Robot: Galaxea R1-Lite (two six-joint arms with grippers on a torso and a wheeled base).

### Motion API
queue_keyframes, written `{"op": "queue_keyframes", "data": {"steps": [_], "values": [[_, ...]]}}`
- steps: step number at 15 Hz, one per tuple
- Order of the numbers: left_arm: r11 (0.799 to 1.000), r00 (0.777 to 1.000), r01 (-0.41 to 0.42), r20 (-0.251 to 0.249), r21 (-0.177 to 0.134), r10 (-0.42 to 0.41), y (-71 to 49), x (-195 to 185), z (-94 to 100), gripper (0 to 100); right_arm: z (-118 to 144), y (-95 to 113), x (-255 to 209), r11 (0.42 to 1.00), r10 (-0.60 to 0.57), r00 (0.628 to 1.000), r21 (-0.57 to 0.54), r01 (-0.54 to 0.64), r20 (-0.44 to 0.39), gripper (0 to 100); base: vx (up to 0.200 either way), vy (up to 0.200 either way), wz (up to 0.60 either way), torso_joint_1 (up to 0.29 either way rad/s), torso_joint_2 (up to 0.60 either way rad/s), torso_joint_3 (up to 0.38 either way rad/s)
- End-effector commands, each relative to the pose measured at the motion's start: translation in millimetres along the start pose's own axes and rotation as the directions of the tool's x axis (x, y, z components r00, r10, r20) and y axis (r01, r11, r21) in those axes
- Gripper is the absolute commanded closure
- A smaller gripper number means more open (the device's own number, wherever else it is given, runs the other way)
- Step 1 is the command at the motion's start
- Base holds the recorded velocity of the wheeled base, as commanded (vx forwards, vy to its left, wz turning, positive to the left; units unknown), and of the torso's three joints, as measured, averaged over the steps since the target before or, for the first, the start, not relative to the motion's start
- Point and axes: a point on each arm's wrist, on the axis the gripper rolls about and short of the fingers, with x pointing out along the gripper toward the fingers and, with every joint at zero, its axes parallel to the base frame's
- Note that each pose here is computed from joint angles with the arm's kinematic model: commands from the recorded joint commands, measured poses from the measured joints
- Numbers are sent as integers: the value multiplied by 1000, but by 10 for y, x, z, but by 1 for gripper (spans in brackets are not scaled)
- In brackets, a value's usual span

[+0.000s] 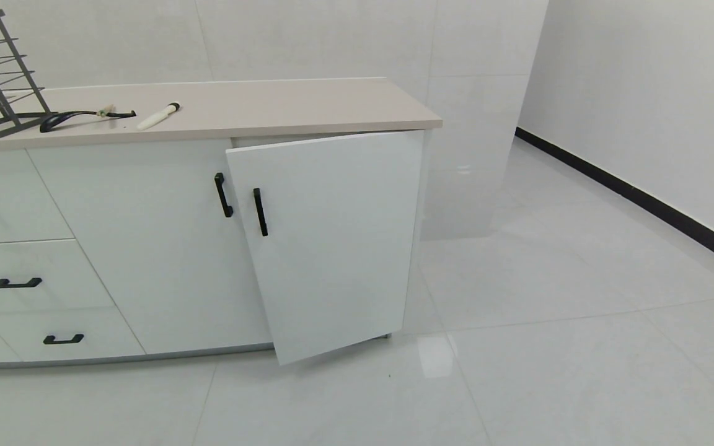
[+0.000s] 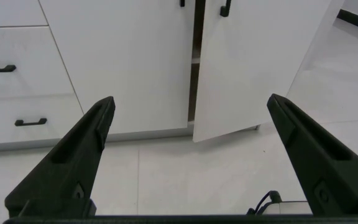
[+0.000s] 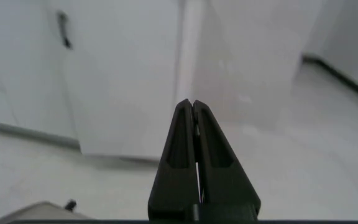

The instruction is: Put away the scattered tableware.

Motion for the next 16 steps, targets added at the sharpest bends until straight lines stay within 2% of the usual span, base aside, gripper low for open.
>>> {"op": "queue_keyframes", "data": {"steps": [1,5,13,16], "values": [[1000,1000,0,0,-2,0,0,0,0,0,-141,-17,-70,981,-189,980,26,191,-62,100,0,0,0,0,0,0],[1000,1000,0,0,-2,0,0,0,0,0,-139,-18,-67,980,-191,980,52,194,-55,100,0,0,0,0,0,0],[1000,1000,1,0,0,-1,0,0,0,0,-139,-18,-66,979,-193,980,53,196,-57,100,200,200,0,5,-1,3],[1000,1000,0,0,-2,0,0,0,0,0,-139,-18,-67,979,-196,979,52,199,-55,100,200,200,600,2,4,2]]}}
